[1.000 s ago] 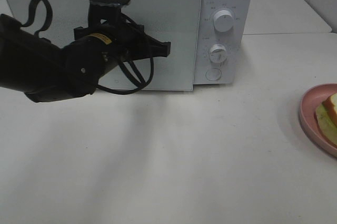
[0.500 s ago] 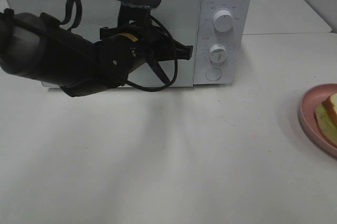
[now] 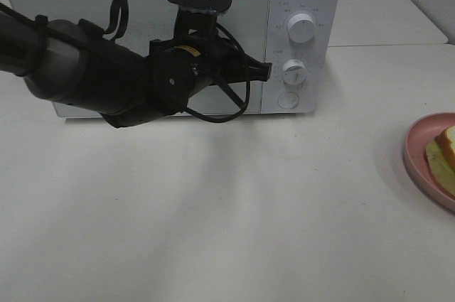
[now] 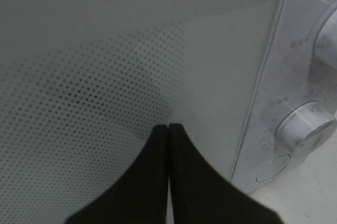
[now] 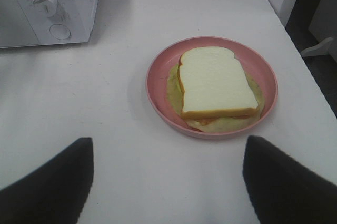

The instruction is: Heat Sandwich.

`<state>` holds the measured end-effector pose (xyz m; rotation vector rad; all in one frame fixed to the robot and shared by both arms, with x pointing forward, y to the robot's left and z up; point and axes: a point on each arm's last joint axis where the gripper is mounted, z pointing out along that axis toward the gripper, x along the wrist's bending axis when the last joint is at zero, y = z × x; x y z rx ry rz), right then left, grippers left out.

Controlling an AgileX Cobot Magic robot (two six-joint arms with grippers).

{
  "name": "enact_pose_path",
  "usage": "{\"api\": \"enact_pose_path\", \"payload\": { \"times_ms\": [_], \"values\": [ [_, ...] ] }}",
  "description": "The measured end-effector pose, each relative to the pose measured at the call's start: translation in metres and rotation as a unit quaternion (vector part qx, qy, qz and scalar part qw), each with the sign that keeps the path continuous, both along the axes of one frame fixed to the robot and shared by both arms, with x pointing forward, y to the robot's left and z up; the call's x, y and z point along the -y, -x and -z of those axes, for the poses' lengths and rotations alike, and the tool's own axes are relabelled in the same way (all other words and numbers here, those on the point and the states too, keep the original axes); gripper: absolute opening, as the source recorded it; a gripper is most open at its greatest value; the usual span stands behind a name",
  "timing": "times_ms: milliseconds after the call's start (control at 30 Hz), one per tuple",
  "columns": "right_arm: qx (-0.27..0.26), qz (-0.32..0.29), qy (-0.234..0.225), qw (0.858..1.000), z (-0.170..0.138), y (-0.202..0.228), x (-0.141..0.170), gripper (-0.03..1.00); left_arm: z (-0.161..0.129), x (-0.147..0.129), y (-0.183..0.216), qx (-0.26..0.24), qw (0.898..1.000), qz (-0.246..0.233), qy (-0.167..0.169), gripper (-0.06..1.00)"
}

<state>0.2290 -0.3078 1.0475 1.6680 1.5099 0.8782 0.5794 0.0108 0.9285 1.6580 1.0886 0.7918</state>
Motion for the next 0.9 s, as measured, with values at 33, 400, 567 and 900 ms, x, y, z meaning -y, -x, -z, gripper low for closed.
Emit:
{"api": "enact_pose_path", "payload": {
  "times_ms": [33, 400, 567, 900],
  "values": [
    [0.0, 0.0, 0.0, 1.0, 0.0, 0.0, 0.0, 0.76, 0.0, 0.0, 0.0, 0.0, 1.0, 0.0, 0.0, 0.0],
    [0.0, 0.0, 0.0, 1.0, 0.0, 0.0, 0.0, 0.76, -0.001, 0.002, 0.001, -0.002, 1.0, -0.001, 0.004, 0.0],
    [0.0, 0.0, 0.0, 1.0, 0.0, 0.0, 0.0, 0.76, -0.006, -0.003, 0.007, 0.005, 1.0, -0.008, 0.007, 0.0],
    [0.0, 0.0, 0.0, 1.0, 0.0, 0.0, 0.0, 0.76, -0.018, -0.016, 0.023, -0.002, 1.0, -0.009, 0.009, 0.0]
  ]
}}
